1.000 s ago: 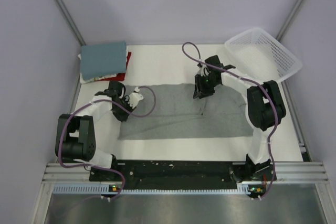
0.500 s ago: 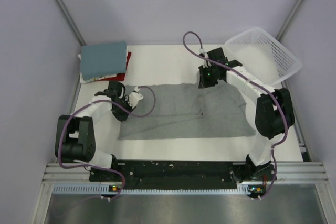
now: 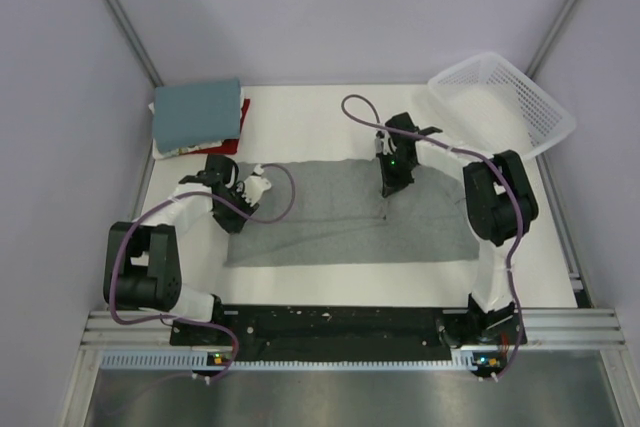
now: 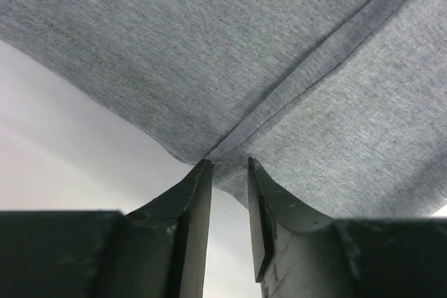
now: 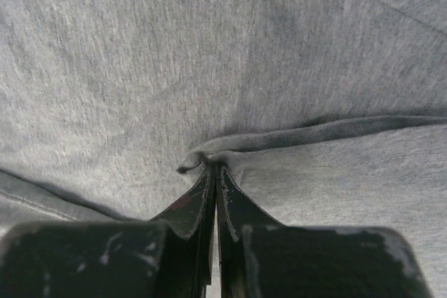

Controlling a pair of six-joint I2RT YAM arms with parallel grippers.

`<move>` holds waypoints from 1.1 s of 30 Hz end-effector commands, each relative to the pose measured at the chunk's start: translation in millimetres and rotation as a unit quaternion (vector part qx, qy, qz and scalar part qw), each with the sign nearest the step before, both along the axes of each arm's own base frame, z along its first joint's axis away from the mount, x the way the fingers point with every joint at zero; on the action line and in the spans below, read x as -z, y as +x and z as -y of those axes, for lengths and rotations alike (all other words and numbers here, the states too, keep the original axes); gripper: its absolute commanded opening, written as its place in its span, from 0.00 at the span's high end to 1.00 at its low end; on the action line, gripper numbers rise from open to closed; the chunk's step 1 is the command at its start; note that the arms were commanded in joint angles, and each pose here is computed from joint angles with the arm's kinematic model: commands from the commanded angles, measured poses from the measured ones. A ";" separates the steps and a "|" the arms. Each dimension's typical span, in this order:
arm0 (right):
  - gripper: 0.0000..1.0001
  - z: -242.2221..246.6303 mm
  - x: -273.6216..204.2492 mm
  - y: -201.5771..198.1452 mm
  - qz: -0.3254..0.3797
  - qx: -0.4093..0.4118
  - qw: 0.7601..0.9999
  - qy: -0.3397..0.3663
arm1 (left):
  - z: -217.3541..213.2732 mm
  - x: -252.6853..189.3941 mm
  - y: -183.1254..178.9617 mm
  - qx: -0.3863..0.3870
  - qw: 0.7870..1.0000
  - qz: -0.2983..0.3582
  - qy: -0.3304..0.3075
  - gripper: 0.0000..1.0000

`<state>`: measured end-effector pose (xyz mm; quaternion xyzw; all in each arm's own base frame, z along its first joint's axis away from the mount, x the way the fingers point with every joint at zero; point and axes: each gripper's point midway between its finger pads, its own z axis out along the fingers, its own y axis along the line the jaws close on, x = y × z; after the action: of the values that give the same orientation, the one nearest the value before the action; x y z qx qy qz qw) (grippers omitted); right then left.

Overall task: Fold and stack the t-shirts
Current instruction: Fold the flattened tshirt in 1/3 of the way

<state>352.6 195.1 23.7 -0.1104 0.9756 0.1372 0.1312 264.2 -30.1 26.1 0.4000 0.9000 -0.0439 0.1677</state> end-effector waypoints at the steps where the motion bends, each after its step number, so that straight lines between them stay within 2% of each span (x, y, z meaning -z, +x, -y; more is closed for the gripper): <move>1: 0.97 -8.0 -28.2 17.0 0.045 -0.012 0.999 0.011 | -3.0 -16.0 12.3 -0.022 0.999 0.028 0.003 0.59; 3: 0.84 -5.0 -48.2 19.8 0.069 -0.007 0.998 0.010 | -3.1 -25.7 18.7 -0.029 0.999 0.044 0.002 0.51; 5: 0.65 3.2 -75.8 17.8 0.098 0.012 0.995 0.007 | -3.5 -38.6 24.3 -0.038 0.997 0.062 0.000 0.48; 7: 0.50 19.3 -96.7 9.2 0.117 0.052 0.992 -0.004 | -1.3 -53.5 25.8 -0.036 0.996 0.078 -0.005 0.47; 10: 0.43 54.6 -111.7 -14.5 0.117 0.144 0.983 0.001 | 7.5 -70.1 17.0 -0.017 0.995 0.093 -0.009 0.47; 13: 0.40 94.3 -107.9 -43.8 0.087 0.264 0.960 0.032 | 19.4 -76.2 -3.9 0.026 0.995 0.099 -0.016 0.48; 15: 0.39 119.3 -103.0 -67.6 0.066 0.336 0.938 0.043 | 22.9 -73.9 -23.3 0.052 0.995 0.080 -0.017 0.49; 18: 0.38 152.0 -87.4 -103.2 0.046 0.411 0.910 0.012 | 19.1 -56.3 -56.1 0.083 0.996 0.026 0.007 0.51; 22: 0.37 164.5 -66.6 -139.3 0.024 0.466 0.884 0.005 | 15.3 -35.4 -87.6 0.124 0.991 -0.011 0.037 0.52; 26: 0.38 172.0 -41.4 -164.8 -0.011 0.511 0.860 -0.002 | 7.6 -19.9 -92.8 0.130 0.990 -0.008 0.061 0.52; 29: 0.39 194.3 -29.3 -172.9 -0.015 0.565 0.824 -0.019 | 1.6 -7.7 -85.2 0.123 0.989 0.013 0.083 0.51; 33: 0.41 204.1 -20.0 -162.8 -0.003 0.574 0.818 -0.029 | -1.2 7.0 -81.0 0.108 0.990 0.022 0.092 0.52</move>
<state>173.9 4.9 44.8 0.4390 0.8858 0.0246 0.1484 165.3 -30.6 24.7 0.5147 0.8501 -0.0013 0.1119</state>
